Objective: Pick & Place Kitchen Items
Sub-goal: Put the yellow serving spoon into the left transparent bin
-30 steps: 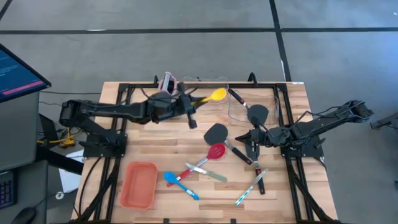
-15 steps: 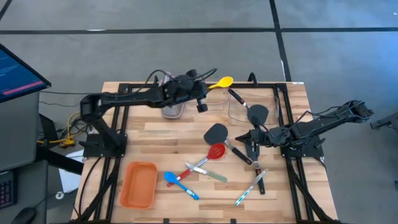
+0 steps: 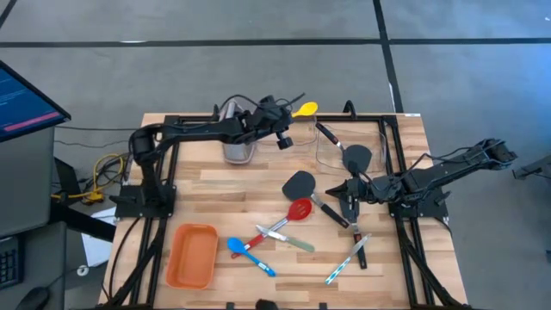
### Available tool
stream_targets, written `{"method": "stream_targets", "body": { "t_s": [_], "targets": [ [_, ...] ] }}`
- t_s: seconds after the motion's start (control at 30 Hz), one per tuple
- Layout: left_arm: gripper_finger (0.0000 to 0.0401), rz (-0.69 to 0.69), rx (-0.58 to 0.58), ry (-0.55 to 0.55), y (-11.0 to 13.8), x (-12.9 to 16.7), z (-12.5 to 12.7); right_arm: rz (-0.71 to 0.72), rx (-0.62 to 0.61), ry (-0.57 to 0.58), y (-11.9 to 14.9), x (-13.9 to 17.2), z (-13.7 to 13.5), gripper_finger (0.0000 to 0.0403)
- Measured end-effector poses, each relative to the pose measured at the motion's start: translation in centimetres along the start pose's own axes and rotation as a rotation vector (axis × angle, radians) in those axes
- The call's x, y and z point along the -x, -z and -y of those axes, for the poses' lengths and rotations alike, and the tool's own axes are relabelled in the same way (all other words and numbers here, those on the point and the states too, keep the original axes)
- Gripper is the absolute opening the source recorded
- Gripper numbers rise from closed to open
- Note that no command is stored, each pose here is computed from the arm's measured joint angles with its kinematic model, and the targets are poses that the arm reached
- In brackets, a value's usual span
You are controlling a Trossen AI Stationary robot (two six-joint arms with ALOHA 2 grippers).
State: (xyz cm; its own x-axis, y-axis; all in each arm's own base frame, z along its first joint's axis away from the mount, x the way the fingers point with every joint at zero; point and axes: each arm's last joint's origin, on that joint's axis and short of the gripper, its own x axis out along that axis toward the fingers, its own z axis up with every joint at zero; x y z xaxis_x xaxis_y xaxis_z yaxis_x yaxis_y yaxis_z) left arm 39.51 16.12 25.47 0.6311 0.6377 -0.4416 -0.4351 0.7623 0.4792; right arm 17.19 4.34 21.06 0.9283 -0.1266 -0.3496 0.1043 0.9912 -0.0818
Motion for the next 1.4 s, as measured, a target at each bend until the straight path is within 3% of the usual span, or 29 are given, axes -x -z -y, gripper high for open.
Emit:
{"method": "stream_targets", "body": {
  "t_s": [0.67, 1.23, 1.4],
  "targets": [
    [0.0008, -0.149, 0.075, -0.010, 5.3, -6.0, 0.6, -0.019, 0.008, 0.000, 0.2, 0.0, 0.0, 0.0001],
    [0.0008, -0.150, 0.103, 0.015, 5.7, -6.1, 0.9, -0.023, 0.010, 0.000, 0.2, 0.0, 0.0, 0.0001],
    [0.0008, -0.183, 0.104, 0.032, 6.8, -6.1, 1.4, -0.023, 0.010, 0.000, 0.2, 0.0, 0.0, 0.0001]
  ]
}}
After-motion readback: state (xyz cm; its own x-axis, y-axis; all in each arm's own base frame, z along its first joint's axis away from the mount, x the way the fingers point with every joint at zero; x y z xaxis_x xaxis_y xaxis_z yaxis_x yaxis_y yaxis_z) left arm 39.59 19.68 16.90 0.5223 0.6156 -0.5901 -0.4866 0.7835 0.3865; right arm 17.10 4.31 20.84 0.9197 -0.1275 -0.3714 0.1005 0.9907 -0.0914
